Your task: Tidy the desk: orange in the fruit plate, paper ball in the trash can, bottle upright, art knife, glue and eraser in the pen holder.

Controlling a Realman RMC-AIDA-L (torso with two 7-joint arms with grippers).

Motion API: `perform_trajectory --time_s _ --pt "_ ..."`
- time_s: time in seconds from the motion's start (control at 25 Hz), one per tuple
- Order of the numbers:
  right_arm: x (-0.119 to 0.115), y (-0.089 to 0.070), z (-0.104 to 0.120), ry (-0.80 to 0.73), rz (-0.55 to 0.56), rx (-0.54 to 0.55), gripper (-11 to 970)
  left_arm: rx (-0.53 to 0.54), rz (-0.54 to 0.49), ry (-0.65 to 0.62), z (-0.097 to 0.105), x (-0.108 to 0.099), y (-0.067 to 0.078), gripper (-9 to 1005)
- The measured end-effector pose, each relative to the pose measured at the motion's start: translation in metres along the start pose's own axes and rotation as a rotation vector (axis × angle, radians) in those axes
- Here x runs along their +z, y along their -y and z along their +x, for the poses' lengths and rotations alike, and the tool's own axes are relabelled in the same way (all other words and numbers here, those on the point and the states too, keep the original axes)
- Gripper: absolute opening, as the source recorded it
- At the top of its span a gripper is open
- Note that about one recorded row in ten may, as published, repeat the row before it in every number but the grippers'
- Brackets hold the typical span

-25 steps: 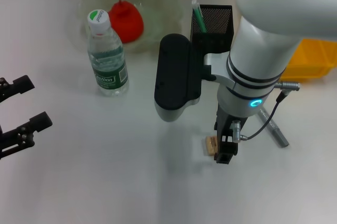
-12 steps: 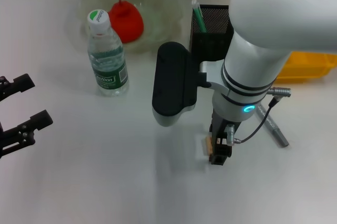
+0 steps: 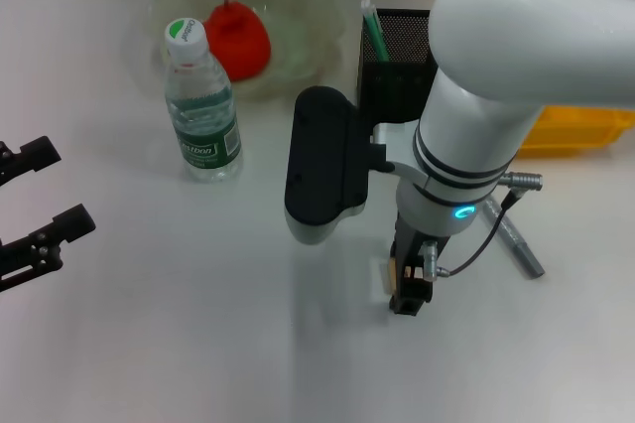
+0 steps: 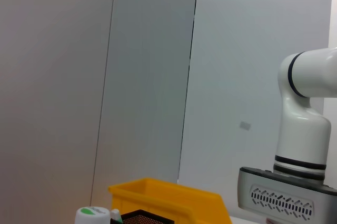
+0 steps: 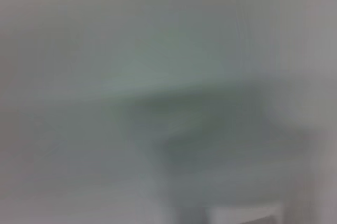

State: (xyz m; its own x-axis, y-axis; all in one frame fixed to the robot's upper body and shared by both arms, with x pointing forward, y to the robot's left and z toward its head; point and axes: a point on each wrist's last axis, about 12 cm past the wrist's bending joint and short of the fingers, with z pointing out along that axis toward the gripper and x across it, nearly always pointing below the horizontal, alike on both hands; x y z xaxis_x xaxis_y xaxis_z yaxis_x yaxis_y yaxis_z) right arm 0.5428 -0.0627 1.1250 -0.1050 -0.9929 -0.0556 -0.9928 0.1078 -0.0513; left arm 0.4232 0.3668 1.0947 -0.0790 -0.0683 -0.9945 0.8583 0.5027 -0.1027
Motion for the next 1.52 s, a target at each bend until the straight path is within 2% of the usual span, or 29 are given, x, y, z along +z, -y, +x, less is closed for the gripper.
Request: perform_trajectory --time_s 0.32,0.48,0.68,0.92,1.08,1.24,1.52 --pt "0.001 0.001 0.003 -0.015 -0.01 0.014 505 0.0 -0.005 0.0 0.001 -0.001 0.001 812" --pt "-0.008 0.001 0.0 0.006 -0.003 0.027 424 0.002 -0.006 0.0 0.001 -0.002 0.001 813" --pt "-0.038 0.013 0.006 0.068 0.044 0.081 404 0.001 -0.006 -0.001 0.001 -0.003 0.002 813" --pt "-0.088 0.039 0.029 0.193 0.218 0.217 404 0.002 -0.007 -0.002 0.001 -0.003 0.002 813" --pt "-0.112 0.051 0.045 0.294 0.326 0.289 404 0.002 -0.008 -0.004 0.001 -0.003 0.002 812" --pt "-0.113 0.062 0.052 0.345 0.39 0.32 403 0.002 -0.008 -0.004 0.001 -0.003 0.002 812" --pt "-0.094 0.082 0.054 0.401 0.447 0.357 403 0.004 -0.008 -0.004 0.002 -0.003 0.002 812"
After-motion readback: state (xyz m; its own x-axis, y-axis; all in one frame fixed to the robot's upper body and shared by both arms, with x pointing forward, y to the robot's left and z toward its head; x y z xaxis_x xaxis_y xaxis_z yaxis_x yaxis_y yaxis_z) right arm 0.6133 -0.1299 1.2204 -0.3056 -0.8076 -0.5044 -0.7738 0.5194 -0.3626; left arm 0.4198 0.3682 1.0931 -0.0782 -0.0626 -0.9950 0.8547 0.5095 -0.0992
